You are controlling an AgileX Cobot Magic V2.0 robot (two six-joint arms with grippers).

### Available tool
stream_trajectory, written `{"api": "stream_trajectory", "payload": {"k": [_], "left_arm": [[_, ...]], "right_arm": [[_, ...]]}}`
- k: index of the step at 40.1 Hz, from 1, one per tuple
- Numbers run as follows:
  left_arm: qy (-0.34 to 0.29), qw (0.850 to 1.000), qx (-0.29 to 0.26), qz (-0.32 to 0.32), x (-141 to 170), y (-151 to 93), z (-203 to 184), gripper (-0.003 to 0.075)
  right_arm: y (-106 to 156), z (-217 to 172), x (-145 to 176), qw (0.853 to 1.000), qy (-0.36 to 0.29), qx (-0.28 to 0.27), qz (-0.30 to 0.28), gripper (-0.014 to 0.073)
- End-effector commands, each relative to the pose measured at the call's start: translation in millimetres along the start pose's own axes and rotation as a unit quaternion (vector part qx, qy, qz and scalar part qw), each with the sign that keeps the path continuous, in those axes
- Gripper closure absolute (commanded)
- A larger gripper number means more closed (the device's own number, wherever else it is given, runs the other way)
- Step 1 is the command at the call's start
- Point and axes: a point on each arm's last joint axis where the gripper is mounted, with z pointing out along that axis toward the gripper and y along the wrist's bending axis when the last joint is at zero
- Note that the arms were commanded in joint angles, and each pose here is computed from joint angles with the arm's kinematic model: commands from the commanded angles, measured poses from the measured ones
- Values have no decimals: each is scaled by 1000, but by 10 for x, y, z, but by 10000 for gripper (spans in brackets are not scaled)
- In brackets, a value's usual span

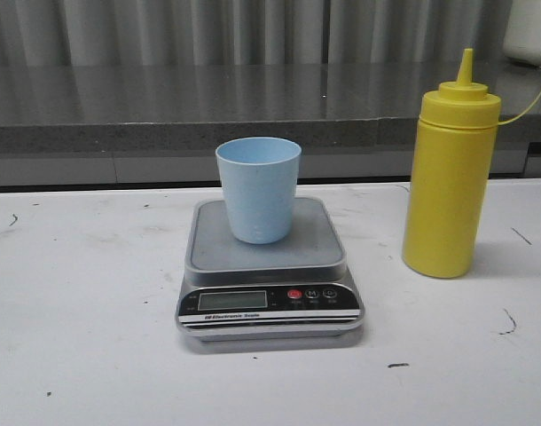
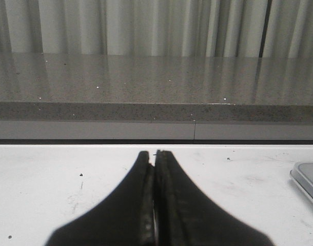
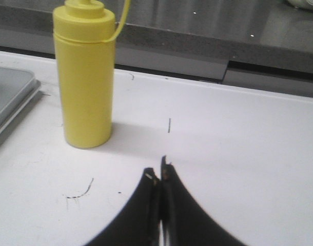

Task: Pour seasoning into cup on scale with both arms

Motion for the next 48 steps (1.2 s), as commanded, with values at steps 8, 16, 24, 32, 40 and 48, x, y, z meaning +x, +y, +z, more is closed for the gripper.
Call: {"api": "stream_trajectory", "payload": {"k": [8,16,24,32,40,48], "left_arm": [[-38,999,-1,-10,-5,5,-7,740],[-38,999,-1,-10,-5,5,-7,740],[-37,999,-1,-10,-4,5,-6,740],[-37,999,-1,-10,-4,5,-6,740],[-37,999,-1,-10,-4,5,-6,740],[-37,999,-1,-10,-4,5,-6,740]], "right_arm": [[-28,-136,-46,998,-57,28,12,664],[-21,-134,-14,999,-40,24,17,664],[-21,-134,-12,999,-39,24,17,664],[-21,-134,-12,999,-39,24,17,664],[-21,-134,-12,999,-39,24,17,664],[-21,-134,-12,999,-39,24,17,664]]}}
